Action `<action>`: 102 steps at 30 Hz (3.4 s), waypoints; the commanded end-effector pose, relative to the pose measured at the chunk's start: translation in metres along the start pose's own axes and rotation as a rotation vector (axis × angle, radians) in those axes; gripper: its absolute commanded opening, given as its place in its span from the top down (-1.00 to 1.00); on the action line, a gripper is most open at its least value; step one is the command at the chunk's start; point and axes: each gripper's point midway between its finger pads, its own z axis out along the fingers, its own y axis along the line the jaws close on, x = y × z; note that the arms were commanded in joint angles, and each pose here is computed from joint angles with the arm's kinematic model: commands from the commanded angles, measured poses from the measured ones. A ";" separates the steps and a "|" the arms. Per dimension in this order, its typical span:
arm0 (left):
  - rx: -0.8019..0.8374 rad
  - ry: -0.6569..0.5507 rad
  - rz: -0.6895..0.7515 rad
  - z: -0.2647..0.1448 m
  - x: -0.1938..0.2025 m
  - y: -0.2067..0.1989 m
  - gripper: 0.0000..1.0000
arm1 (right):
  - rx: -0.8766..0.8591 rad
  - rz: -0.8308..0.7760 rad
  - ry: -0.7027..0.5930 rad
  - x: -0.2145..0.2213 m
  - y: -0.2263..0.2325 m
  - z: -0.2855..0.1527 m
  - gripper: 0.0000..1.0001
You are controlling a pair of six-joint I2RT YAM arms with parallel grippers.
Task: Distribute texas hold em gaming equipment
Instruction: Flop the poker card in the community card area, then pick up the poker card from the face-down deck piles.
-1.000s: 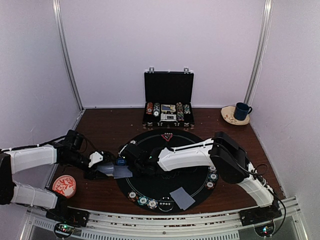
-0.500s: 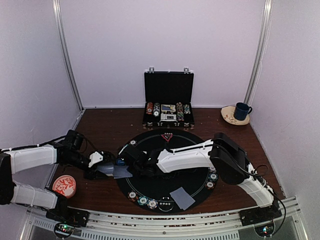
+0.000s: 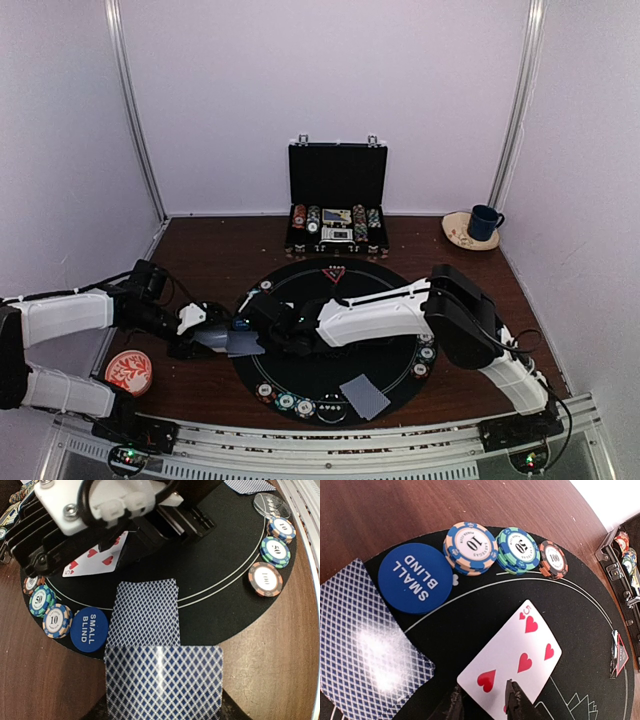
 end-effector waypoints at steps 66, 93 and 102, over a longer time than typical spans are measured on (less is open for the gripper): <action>-0.006 -0.069 0.061 -0.011 -0.017 -0.004 0.78 | -0.936 0.927 -0.208 -0.104 0.071 -0.056 -0.66; -0.001 -0.067 0.059 -0.010 -0.017 -0.003 0.78 | -0.701 0.914 -0.110 -0.063 0.039 -0.026 -0.10; 0.001 -0.063 0.054 -0.009 -0.016 -0.003 0.78 | -0.758 0.909 -0.132 -0.071 0.039 -0.037 0.20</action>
